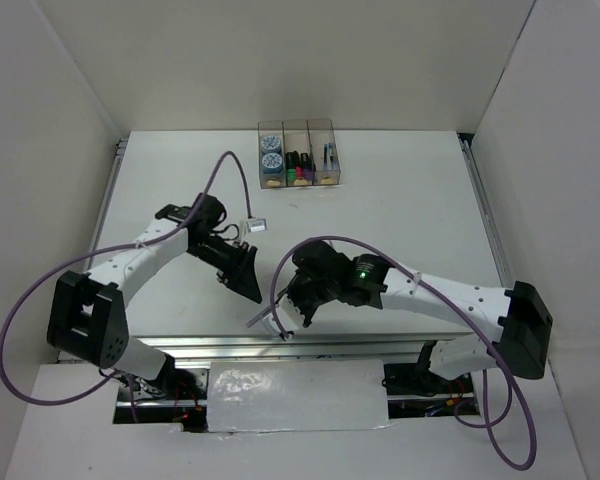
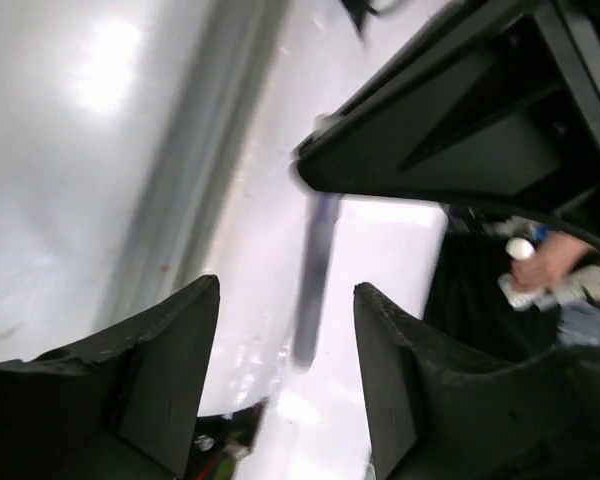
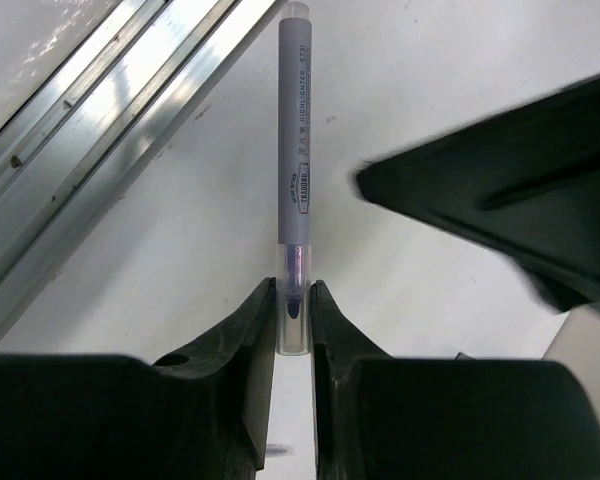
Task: Sort the stationery into containers
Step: Pass the stationery from the left arm to the right, then place the stationery into the container
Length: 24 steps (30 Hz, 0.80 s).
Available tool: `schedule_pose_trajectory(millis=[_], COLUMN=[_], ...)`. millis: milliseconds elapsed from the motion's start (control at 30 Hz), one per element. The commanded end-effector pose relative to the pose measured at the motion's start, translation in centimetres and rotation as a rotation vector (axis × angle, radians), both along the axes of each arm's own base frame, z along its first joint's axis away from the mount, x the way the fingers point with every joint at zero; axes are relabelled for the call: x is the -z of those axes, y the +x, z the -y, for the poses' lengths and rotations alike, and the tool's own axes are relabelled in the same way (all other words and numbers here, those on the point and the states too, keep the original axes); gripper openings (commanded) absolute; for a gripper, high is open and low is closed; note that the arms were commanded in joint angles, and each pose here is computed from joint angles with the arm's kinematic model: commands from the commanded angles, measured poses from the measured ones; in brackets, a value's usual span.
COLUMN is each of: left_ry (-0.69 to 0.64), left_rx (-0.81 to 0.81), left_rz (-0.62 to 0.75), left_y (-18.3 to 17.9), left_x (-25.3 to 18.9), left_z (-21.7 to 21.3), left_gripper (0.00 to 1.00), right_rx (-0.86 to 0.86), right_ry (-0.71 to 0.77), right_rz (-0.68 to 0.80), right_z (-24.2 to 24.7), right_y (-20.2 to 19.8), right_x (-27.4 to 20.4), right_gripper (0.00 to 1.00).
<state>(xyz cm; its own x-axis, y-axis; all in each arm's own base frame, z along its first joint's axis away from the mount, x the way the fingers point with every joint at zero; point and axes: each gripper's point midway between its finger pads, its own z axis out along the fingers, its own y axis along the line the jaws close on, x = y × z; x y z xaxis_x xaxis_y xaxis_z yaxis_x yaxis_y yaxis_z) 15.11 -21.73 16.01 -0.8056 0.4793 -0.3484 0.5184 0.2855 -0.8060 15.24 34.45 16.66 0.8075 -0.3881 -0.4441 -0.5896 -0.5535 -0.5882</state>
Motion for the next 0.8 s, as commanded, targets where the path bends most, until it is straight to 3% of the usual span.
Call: schedule_pose_trajectory(millis=[0,33,67,100,200,300,367,467,500,533,567,600,633,767], left_ry=[0.007,0.023,0.086,0.107,0.180,0.261,0.297,0.328,0.336,0.349,0.355,0.361,0.369,0.413], left_rx=[-0.197,-0.286,-0.426,-0.522,-0.823,-0.974,-1.010,-1.011,-1.009,-1.020,-1.017,-1.020,-1.023,-1.054], left_rz=[0.196,0.255,0.310,0.373,0.599,0.683,0.674,0.663,0.655,0.652,0.642,0.643,0.640,0.639], left_y=[5.8,8.1,10.1,12.0,17.0,18.8,19.2,19.3,19.2,19.3,19.1,19.1,19.1,19.2], left_x=[-2.0,-2.7,-3.8,-4.9,-8.4,-9.3,-8.9,-7.8,-7.2,-6.8,-6.2,-6.0,-5.8,-4.7], left_z=[-0.8,-2.0,-3.3,-4.5,-9.3,-12.2,-13.3,-13.9,-13.9,-14.2,-14.2,-14.3,-14.3,-15.0], left_gripper=[0.69,0.69,0.91,0.99,0.99,0.99,0.99,0.99,0.99,0.99,0.99,0.99,0.99,0.99], right_rx=[0.040,0.051,0.066,0.089,0.232,0.518,0.756,1.013,1.090,1.196,1.293,1.412,1.466,1.598], right_ry=[0.013,0.008,0.007,0.013,0.086,0.185,0.325,0.413,0.512,0.526,0.642,0.666,0.764,0.852], right_rz=[0.021,0.018,0.005,-0.009,-0.098,-0.258,-0.399,-0.594,-0.682,-0.737,-0.805,-0.829,-0.881,-0.949], right_z=[1.7,2.2,2.7,2.9,3.0,3.2,3.8,5.1,4.8,5.2,6.2,7.0,7.2,9.4], right_y=[0.4,0.6,0.5,0.9,3.5,8.9,14.0,20.7,22.8,25.3,27.9,30.6,32.3,37.9], right_x=[-0.3,-0.1,0.3,0.3,-0.7,-2.3,-5.8,-6.2,-9.2,-7.8,-10.3,-8.6,-10.6,-9.7], right_gripper=[0.05,0.04,0.04,0.03,0.00,0.00,0.00,0.00,0.00,0.00,0.00,0.00,0.00,0.00])
